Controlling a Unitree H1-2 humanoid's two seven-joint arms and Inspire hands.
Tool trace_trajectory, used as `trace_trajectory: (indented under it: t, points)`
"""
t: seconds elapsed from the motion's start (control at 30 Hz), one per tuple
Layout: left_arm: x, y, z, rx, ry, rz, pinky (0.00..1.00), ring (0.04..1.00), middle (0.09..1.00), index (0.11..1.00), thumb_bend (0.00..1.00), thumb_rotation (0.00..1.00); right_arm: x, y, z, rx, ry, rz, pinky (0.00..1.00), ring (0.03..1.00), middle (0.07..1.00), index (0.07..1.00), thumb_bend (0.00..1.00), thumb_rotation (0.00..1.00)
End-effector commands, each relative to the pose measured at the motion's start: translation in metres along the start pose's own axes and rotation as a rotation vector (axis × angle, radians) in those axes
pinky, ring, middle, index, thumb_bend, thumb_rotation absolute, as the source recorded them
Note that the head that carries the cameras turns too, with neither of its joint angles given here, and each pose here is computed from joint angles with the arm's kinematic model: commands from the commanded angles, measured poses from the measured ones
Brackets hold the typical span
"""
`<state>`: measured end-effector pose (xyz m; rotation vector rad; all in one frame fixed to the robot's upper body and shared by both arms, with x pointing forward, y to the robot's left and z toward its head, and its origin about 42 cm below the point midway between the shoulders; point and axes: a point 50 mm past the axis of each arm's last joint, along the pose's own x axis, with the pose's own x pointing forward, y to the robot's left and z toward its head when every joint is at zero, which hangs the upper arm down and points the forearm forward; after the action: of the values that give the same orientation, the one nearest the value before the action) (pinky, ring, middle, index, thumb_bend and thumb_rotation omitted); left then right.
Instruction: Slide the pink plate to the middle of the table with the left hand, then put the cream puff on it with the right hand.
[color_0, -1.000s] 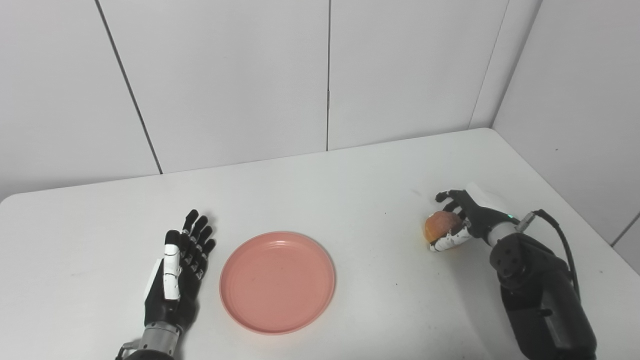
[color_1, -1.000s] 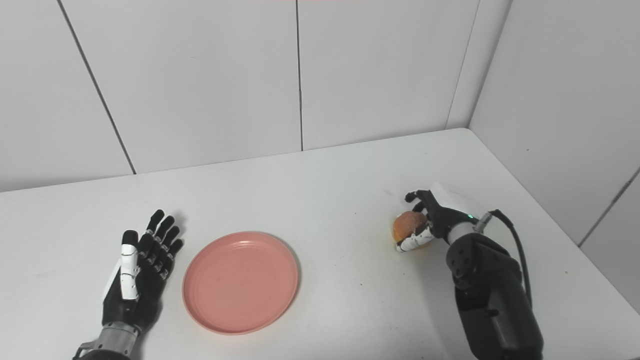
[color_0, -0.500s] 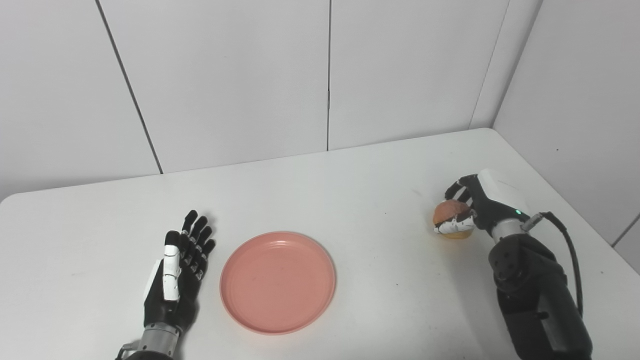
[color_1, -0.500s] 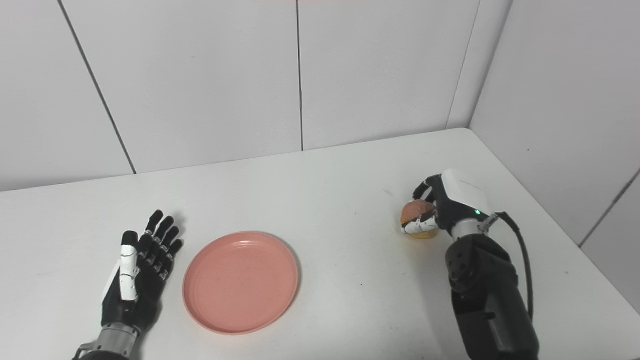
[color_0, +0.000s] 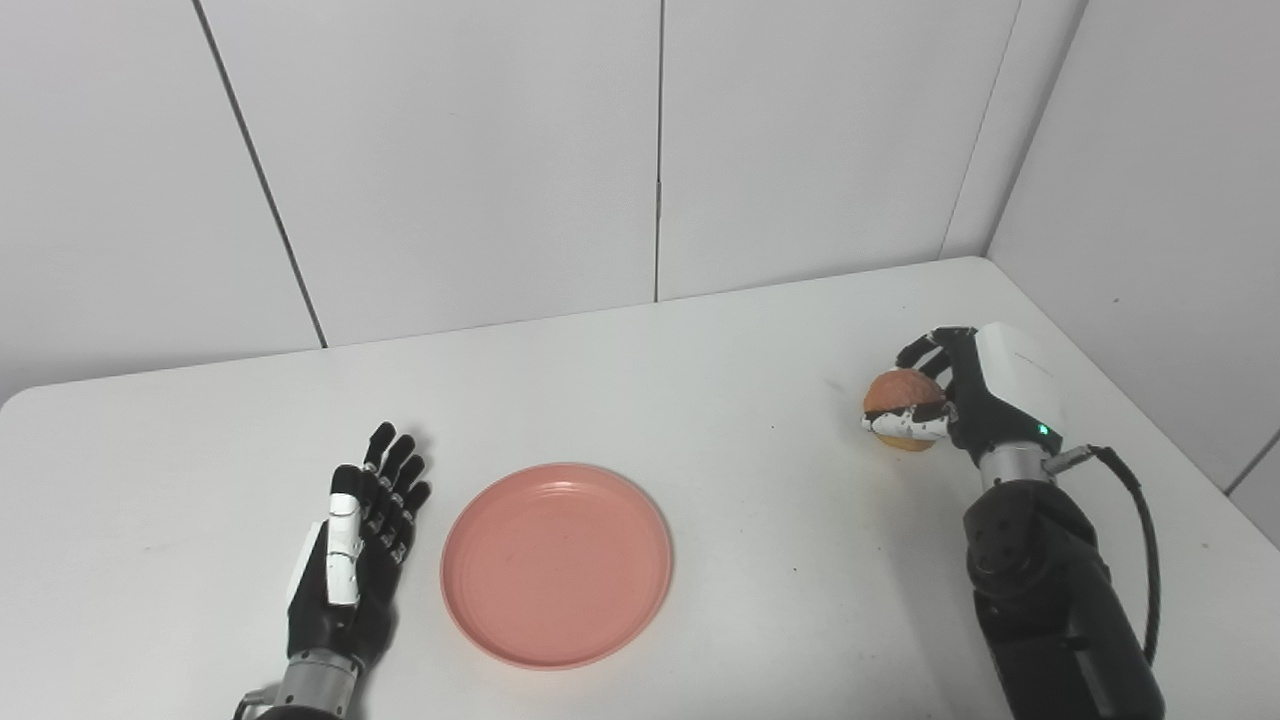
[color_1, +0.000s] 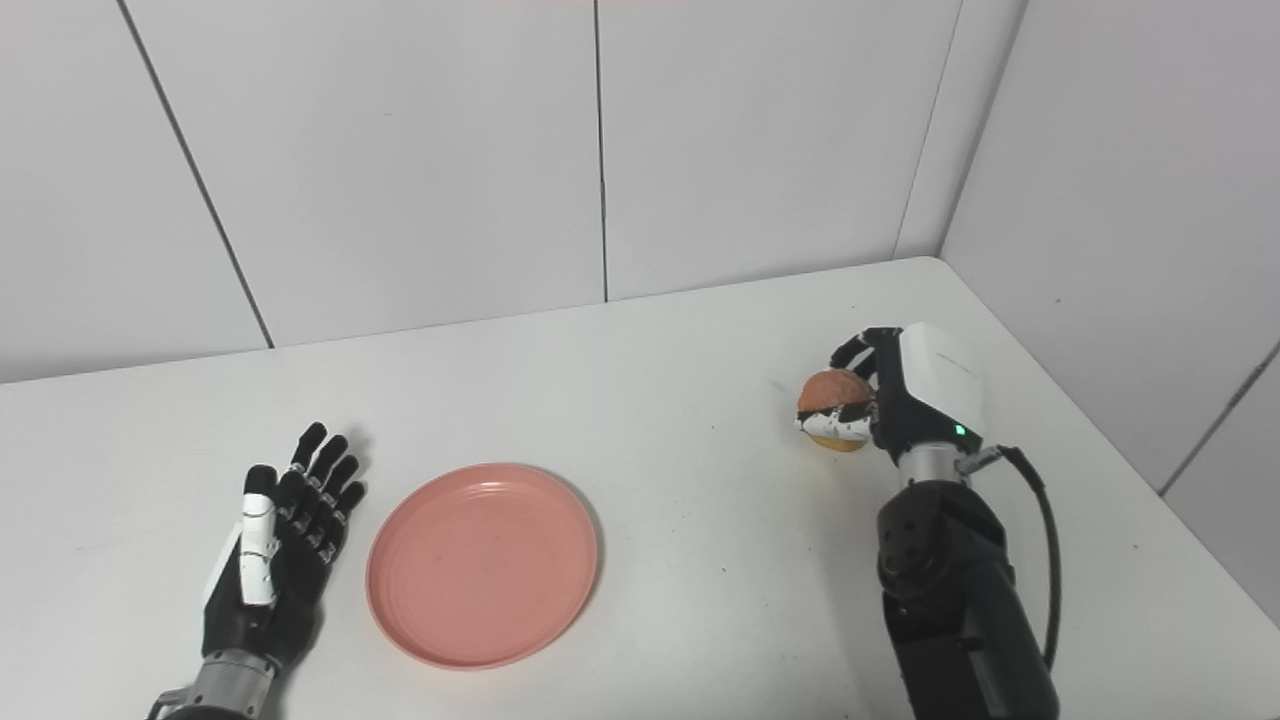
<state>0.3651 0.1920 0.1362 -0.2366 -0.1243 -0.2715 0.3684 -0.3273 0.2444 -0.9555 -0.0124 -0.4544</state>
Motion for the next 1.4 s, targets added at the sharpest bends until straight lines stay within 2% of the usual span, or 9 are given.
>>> trace_trajectory:
  t: [0.0,0.3,0.4,0.7,0.83,0.93,1.07,1.2,1.37]
  points:
    - [-0.014,-0.001,-0.013,0.000,0.053,0.015,1.00,0.994,0.989,0.973,0.77,0.98,0.001,-0.016,0.021,0.052,-0.124,-0.071,0.20,0.287,0.400,0.486,0.52,0.00]
    - [-0.017,-0.015,-0.014,0.006,0.047,0.024,1.00,0.993,0.983,0.963,0.75,0.99,-0.016,-0.005,0.042,0.160,-0.307,-0.037,0.17,0.243,0.389,0.499,0.52,0.00]
    - [-0.017,-0.021,-0.012,0.000,0.055,0.032,1.00,0.996,0.984,0.963,0.74,0.99,-0.021,0.003,0.046,0.184,-0.345,-0.016,0.14,0.209,0.463,0.483,0.52,0.00]
    - [-0.017,-0.033,-0.014,-0.004,0.053,0.055,1.00,0.985,0.977,0.959,0.70,1.00,-0.036,0.019,0.054,0.219,-0.459,0.029,0.12,0.185,0.396,0.505,0.52,0.00]
    - [-0.016,-0.042,-0.015,-0.008,0.033,0.077,0.97,0.958,0.952,0.937,0.71,0.96,-0.044,0.022,0.058,0.232,-0.516,0.084,0.15,0.235,0.472,0.490,0.52,0.00]
    - [-0.015,-0.048,-0.017,-0.034,0.019,0.106,0.94,0.934,0.926,0.906,0.74,0.89,-0.047,0.024,0.057,0.234,-0.525,0.113,0.20,0.272,0.454,0.492,0.52,0.00]
    - [-0.013,-0.055,-0.018,-0.017,0.013,0.091,0.96,0.948,0.940,0.923,0.76,0.90,-0.050,0.026,0.055,0.248,-0.557,0.155,0.26,0.362,0.484,0.511,0.51,0.00]
    - [-0.012,-0.060,-0.021,-0.028,0.011,0.082,0.97,0.950,0.938,0.921,0.77,0.86,-0.056,0.032,0.060,0.282,-0.583,0.185,0.23,0.426,0.485,0.491,0.52,0.00]
    - [-0.011,-0.065,-0.023,-0.006,0.017,0.064,0.99,0.961,0.951,0.948,0.76,0.92,-0.062,0.039,0.074,0.304,-0.615,0.225,0.21,0.444,0.480,0.488,0.52,0.00]
